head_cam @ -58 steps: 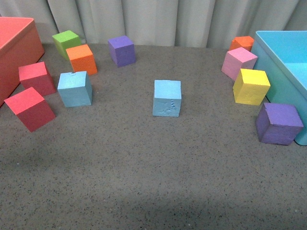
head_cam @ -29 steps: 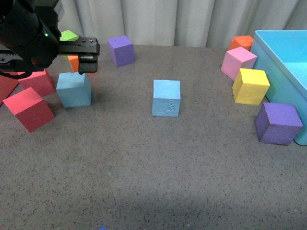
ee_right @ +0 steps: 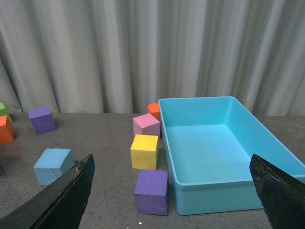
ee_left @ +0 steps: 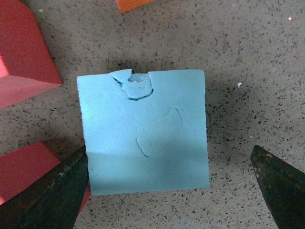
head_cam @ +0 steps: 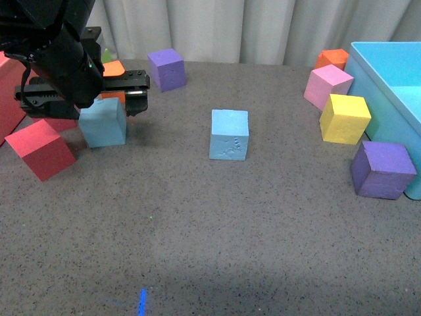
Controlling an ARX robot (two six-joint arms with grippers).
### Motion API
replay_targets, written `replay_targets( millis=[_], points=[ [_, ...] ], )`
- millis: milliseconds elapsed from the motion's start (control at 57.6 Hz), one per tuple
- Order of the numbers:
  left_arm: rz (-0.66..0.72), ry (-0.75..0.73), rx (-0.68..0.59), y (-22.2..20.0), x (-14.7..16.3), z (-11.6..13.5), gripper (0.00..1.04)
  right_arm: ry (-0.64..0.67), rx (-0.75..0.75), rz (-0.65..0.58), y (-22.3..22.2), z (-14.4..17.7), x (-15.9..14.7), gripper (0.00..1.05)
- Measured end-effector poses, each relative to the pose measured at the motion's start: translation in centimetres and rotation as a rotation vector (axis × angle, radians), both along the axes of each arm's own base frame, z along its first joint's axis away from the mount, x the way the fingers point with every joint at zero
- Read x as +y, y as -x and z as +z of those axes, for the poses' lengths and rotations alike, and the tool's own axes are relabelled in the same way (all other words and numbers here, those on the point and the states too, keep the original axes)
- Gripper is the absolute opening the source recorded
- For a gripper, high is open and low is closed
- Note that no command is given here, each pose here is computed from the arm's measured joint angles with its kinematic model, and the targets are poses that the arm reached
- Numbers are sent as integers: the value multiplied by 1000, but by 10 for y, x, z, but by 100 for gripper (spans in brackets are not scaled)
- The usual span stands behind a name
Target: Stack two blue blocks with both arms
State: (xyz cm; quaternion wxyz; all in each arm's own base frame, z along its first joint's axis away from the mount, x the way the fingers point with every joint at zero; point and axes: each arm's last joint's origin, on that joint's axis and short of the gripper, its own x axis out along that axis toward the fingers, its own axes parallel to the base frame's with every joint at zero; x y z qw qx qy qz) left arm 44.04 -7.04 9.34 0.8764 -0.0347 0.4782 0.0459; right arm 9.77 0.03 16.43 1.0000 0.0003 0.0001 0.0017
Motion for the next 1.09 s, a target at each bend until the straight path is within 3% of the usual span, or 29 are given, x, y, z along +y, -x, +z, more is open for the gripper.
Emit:
replay_targets(
  millis=[260, 330, 469, 607, 833, 954, 1093],
  points=[
    [10, -17, 42, -11, -1, -19, 98, 0, 0, 0, 0, 0, 0, 95],
    [14, -27, 49, -13, -1, -23, 90, 0, 0, 0, 0, 0, 0, 95],
    [22, -26, 53, -15, 3, -23, 63, 0, 0, 0, 0, 0, 0, 95],
    [8, -15, 46, -14, -1, -19, 55, 0, 0, 0, 0, 0, 0, 95],
    [-38, 10, -5, -3, -26, 9, 51, 0, 0, 0, 0, 0, 0, 95],
    [-85, 18, -57, 7, -59, 35, 50, 0, 0, 0, 0, 0, 0, 95],
    [-127, 24, -78, 17, -92, 46, 49, 0, 0, 0, 0, 0, 0, 95]
  ],
)
